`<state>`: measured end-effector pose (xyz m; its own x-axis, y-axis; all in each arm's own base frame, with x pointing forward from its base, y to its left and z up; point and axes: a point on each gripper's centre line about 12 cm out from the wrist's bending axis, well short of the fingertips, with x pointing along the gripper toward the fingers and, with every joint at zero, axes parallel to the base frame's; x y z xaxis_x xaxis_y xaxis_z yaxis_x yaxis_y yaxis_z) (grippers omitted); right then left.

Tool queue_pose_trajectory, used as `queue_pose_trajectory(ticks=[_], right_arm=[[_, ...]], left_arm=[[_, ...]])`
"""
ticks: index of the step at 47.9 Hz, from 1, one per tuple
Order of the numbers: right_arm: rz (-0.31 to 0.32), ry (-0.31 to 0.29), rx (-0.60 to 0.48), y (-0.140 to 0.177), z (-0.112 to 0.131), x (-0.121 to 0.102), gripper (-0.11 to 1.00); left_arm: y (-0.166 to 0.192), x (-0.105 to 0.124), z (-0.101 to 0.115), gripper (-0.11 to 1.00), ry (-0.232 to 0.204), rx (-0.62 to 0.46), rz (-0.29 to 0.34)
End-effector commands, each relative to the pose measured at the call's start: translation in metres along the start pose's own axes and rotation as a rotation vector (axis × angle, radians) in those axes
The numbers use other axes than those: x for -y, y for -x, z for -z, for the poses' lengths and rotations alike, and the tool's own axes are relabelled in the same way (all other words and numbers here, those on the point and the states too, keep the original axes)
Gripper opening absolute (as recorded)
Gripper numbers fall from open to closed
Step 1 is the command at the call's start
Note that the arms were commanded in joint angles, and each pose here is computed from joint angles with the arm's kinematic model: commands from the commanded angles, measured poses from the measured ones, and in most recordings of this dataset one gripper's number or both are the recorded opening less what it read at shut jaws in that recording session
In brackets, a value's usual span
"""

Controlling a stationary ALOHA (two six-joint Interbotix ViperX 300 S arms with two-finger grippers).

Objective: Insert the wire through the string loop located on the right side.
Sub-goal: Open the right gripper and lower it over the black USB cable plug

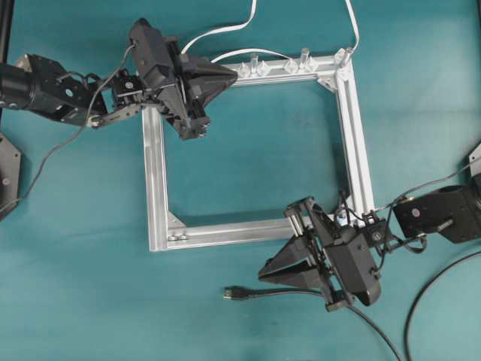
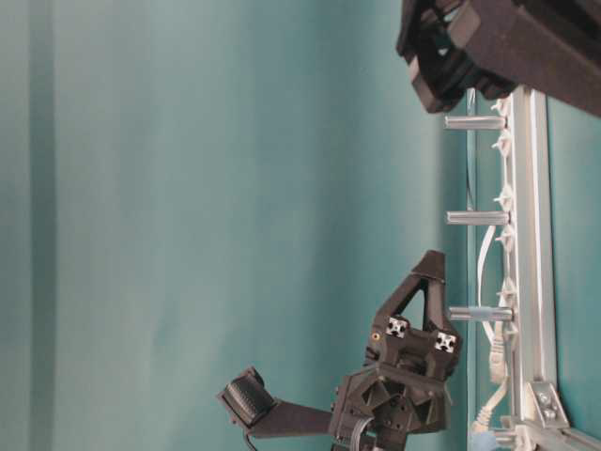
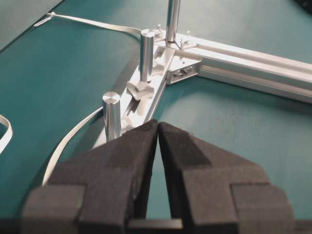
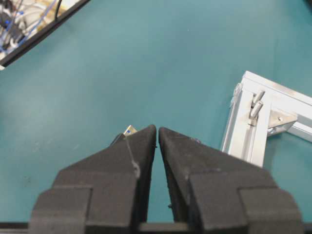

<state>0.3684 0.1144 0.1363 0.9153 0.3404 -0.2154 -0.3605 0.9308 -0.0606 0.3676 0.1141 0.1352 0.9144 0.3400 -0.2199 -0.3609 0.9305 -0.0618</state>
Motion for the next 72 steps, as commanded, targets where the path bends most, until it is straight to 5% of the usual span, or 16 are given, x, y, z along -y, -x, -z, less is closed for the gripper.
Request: queue_pose_trajectory(ticks=[1, 9, 28, 33, 38, 43, 52, 72], right_arm=[[0.021, -0.021, 0.019, -0.003, -0.006, 0.007, 0.24], [0.101, -0.191, -0.086, -0.013, 0.006, 0.016, 0.02], [0.095, -0.21, -0.072, -0.017, -0.004, 0.015, 0.02], [0.097, -0.219, -0.064, -0.018, -0.006, 0.013, 0.11], [0.12, -0.261, -0.057, -0.019, -0.008, 0.012, 0.36], [0.153, -0.311, -0.06, -0.018, -0.006, 0.012, 0.62], [0.172, -0.355, -0.058, -0.017, -0.005, 0.006, 0.62], [0.166, -0.427, -0.065, -0.017, -0.006, -0.022, 0.62]], left_arm=[[-0.003, 0.002, -0.022, 0.15, -0.029, 0.04, 0.026], [-0.005, 0.002, -0.029, 0.0, -0.038, -0.013, 0.027], [0.012, 0.001, -0.024, 0.0, -0.027, -0.075, 0.025], [0.019, 0.001, -0.022, 0.0, -0.033, -0.104, 0.027], [0.024, 0.001, -0.022, 0.01, -0.034, -0.13, 0.026], [0.028, 0.001, -0.021, 0.2, -0.033, -0.158, 0.027], [0.033, 0.001, -0.022, 0.72, -0.033, -0.182, 0.028], [0.034, 0.004, -0.019, 0.72, -0.041, -0.194, 0.037]])
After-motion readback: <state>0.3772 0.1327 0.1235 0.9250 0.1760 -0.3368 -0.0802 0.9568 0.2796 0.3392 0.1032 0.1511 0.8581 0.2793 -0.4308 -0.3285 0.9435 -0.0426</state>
